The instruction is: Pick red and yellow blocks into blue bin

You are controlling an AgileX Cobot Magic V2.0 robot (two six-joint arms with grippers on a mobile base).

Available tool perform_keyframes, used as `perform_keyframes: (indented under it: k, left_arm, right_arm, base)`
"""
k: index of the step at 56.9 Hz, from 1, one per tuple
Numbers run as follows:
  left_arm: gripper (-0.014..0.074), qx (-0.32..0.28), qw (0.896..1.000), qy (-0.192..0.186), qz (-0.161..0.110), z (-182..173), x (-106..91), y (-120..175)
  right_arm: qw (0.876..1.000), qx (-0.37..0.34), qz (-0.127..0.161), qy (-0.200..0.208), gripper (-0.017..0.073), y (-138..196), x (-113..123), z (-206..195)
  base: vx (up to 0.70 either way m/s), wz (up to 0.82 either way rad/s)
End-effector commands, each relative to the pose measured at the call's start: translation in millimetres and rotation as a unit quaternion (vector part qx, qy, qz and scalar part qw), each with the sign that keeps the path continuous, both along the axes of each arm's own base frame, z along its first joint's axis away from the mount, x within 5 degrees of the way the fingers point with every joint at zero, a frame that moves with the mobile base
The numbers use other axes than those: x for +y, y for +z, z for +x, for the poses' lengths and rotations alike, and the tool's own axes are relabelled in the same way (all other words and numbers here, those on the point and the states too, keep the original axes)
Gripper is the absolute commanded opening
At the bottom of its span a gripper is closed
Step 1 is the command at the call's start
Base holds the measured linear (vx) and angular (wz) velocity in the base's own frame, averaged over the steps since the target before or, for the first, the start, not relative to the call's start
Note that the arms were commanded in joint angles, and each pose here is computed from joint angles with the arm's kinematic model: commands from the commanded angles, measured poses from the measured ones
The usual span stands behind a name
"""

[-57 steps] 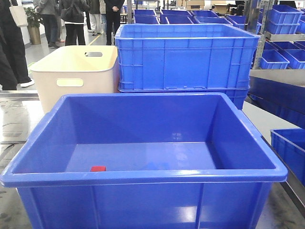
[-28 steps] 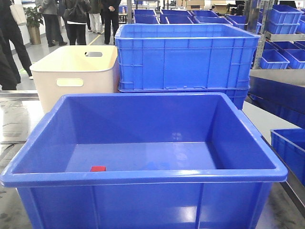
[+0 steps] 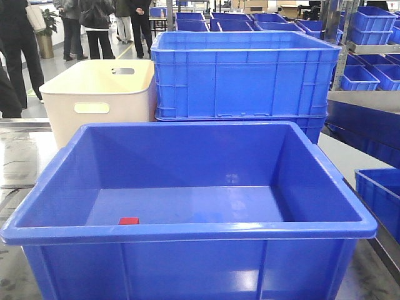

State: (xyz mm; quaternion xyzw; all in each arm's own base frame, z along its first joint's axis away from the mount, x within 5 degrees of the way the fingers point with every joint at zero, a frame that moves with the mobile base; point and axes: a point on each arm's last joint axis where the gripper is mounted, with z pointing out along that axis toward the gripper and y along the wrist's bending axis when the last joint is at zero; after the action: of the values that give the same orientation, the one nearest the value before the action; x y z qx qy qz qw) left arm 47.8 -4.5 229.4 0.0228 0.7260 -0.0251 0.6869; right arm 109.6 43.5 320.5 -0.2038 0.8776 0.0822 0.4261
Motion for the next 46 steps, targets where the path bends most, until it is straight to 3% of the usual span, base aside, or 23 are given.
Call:
perform_keyframes:
  k: [1,13,21,46]
  left_arm:
    - [-0.0008,-0.08,0.996,0.013,-0.021,-0.3,2.2,7.5]
    - [-0.0008,-0.089,0.995,0.014,-0.036,6.1,2.4,-17.7]
    - [-0.0007,-0.085,0.996,0.015,-0.018,6.0,2.5,-17.4]
    - [-0.0006,-0.083,0.996,0.015,-0.018,6.2,2.5,-17.5]
  right_arm:
    - [0.999,-0.047,0.013,0.0,-0.0013,14.9,0.6,2.3]
    - [0.999,-0.047,0.013,0.0,-0.0011,14.9,0.6,2.3]
    - [0.999,-0.046,0.012,0.0,-0.001,14.7,0.6,2.1]
    - [0.999,-0.045,0.012,0.0,-0.001,14.6,0.6,2.1]
  base:
    - [0.0,0.0]
    - [0.0,0.0]
    - [0.0,0.0]
    - [0.0,0.0]
